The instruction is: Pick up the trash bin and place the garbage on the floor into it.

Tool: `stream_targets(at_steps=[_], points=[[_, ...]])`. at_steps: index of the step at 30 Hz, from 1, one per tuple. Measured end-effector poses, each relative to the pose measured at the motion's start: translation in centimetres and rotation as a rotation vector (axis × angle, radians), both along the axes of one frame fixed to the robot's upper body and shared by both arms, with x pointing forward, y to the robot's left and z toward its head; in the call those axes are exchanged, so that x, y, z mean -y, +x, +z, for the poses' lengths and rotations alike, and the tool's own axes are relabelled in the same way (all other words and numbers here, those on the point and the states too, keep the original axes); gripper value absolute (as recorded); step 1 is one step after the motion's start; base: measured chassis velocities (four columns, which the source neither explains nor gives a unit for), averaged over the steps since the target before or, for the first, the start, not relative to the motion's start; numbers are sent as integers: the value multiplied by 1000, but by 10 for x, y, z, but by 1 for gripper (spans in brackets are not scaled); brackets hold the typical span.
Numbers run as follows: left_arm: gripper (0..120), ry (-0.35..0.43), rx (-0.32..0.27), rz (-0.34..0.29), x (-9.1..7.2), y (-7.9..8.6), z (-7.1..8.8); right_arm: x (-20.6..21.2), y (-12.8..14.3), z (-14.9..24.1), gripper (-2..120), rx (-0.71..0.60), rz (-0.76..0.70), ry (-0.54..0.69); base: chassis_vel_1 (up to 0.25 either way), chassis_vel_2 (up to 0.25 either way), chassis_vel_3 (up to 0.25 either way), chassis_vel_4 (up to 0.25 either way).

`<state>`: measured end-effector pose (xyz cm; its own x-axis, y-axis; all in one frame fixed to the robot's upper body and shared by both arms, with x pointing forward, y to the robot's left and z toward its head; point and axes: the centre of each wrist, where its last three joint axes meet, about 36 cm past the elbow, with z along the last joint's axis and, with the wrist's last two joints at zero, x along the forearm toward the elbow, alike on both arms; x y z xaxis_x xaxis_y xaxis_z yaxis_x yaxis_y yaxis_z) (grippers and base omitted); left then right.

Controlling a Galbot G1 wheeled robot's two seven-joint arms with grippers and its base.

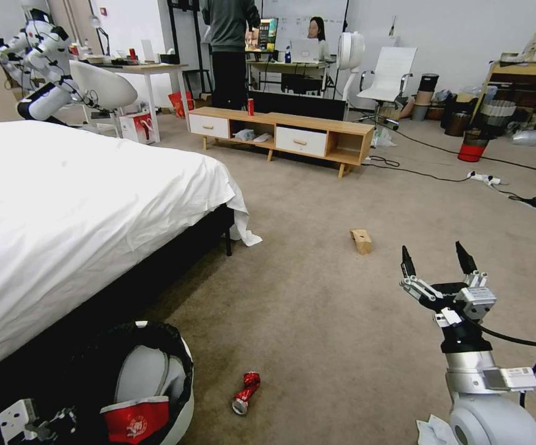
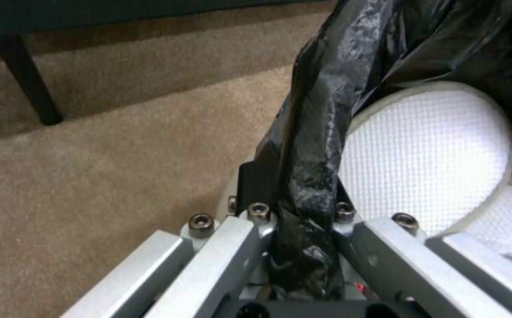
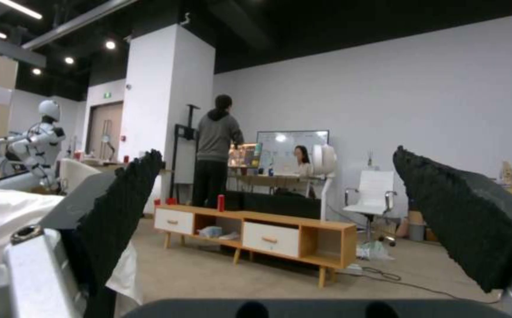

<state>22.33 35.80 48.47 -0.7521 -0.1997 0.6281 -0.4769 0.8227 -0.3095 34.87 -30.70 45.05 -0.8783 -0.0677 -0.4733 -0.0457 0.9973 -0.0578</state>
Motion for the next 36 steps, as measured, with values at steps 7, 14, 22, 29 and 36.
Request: stream_targets(at_steps=[7,14,22,29,36], points=[[2,4,0,-1,1,0,0,3,0,-2,100,-10,5,-16,0,0,0,0],[2,-3,0,-3,1,0,-1,2,0,-2,100,-12,9,-10,0,0,0,0],[2,-3,-2,-4,0,0,-1,3,0,-2,100,-13,9,-14,0,0,0,0],[2,-3,-4,-5,1,-1,-1,3,-1,-2,100,-13,10,-16,0,0,0,0],[2,-2,-4,-6,1,-2,0,2,-1,-2,100,-12,11,-19,0,0,0,0]])
